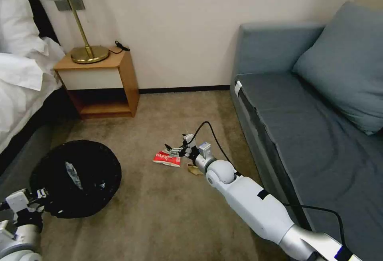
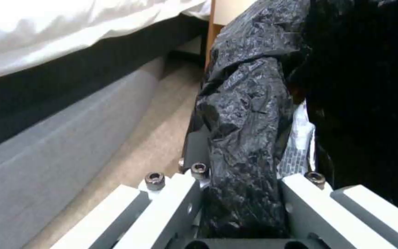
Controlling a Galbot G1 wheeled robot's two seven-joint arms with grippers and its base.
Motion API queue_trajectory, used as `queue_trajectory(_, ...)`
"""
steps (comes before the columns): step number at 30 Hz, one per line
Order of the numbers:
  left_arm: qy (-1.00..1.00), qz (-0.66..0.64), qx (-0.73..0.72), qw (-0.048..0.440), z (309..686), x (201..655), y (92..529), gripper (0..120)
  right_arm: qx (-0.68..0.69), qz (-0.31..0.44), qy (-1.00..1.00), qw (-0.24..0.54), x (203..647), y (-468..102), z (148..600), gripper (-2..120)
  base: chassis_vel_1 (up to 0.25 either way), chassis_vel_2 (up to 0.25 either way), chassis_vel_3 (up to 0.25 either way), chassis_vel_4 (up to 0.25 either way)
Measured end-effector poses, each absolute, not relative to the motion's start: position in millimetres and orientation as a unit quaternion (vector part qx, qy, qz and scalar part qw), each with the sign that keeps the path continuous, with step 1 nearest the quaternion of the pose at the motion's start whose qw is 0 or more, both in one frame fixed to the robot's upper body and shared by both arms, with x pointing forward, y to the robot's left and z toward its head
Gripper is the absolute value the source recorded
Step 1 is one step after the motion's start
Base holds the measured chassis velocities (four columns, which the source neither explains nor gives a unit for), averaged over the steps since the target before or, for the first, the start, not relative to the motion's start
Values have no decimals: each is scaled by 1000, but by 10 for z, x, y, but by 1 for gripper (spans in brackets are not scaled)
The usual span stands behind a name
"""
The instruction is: Pick up the trash bin, then pick up the garbage on the floor and place it into the trash bin.
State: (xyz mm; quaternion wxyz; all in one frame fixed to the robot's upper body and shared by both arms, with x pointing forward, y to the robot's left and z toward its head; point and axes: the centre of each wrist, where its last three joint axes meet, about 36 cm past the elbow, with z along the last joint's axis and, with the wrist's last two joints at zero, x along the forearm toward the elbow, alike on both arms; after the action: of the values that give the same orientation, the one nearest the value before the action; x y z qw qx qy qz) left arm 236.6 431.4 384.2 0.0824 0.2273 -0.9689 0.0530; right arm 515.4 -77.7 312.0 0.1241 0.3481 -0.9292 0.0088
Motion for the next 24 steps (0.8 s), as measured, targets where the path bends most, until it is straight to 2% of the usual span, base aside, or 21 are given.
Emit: queue_trajectory(24,-969,49,230,81,3841,2324,4351,3,372,29,-919,127,5001,-730,3031,100,-132,128,129,-124)
